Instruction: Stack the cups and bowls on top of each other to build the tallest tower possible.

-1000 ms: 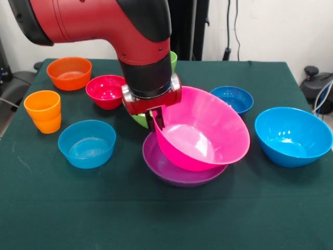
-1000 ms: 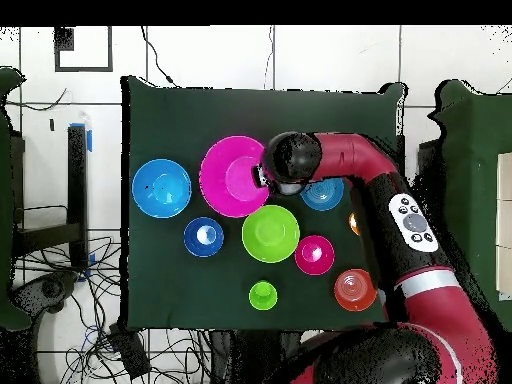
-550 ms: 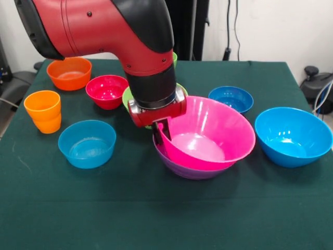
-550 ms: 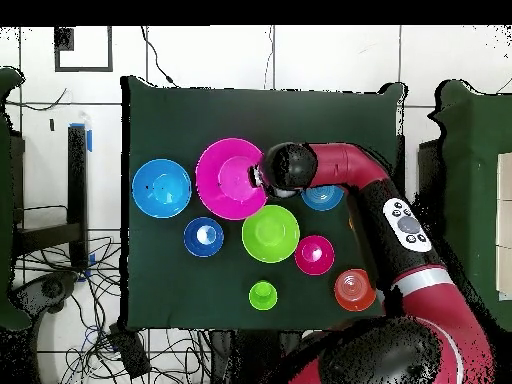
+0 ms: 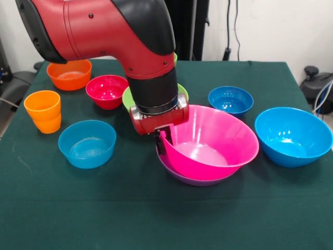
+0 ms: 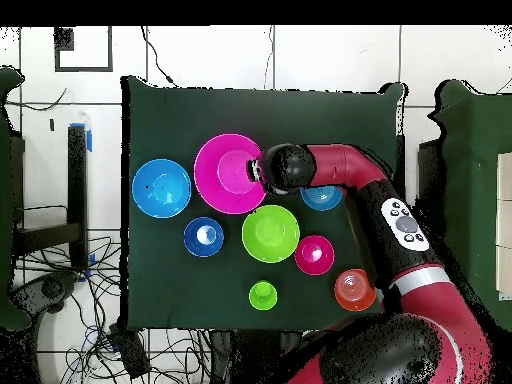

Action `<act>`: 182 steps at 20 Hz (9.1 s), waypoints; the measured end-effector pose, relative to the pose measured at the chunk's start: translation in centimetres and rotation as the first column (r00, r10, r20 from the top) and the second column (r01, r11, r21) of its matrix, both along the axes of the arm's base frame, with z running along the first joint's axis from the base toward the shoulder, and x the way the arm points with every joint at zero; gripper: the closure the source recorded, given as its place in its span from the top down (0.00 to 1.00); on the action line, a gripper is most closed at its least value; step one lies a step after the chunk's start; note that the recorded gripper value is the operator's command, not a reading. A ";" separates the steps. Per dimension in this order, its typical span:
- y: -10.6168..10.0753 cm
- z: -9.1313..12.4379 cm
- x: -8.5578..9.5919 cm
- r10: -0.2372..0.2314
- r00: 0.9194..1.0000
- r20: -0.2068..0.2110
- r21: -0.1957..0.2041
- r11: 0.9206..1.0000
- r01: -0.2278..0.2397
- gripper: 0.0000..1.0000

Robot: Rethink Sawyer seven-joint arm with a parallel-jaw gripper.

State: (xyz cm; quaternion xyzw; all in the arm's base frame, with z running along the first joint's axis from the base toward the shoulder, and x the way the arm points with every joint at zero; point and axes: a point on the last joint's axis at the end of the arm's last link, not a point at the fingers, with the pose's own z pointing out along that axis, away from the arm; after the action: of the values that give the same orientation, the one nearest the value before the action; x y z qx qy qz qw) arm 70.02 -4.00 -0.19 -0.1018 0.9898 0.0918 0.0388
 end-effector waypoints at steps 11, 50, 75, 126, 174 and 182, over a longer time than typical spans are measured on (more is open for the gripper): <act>2.3 0.6 0.9 0.022 0.999 0.023 0.038 0.999 -0.023 1.00; -0.4 17.2 2.2 0.093 0.995 -0.029 -0.190 0.977 -0.097 1.00; 6.8 14.4 1.7 0.135 0.980 0.148 -0.163 0.980 -0.111 0.00; 10.3 -2.9 -5.3 -0.059 0.997 0.051 -0.050 0.997 0.062 0.00; 8.7 -5.3 -0.5 -0.090 0.985 0.148 -0.091 0.990 0.104 0.00; 8.6 -5.4 0.2 -0.101 0.983 0.156 -0.087 0.990 0.115 0.00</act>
State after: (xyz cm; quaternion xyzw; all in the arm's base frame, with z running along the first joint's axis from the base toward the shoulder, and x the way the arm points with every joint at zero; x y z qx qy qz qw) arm 70.17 4.57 -5.55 -0.0564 0.9914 0.0341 0.1135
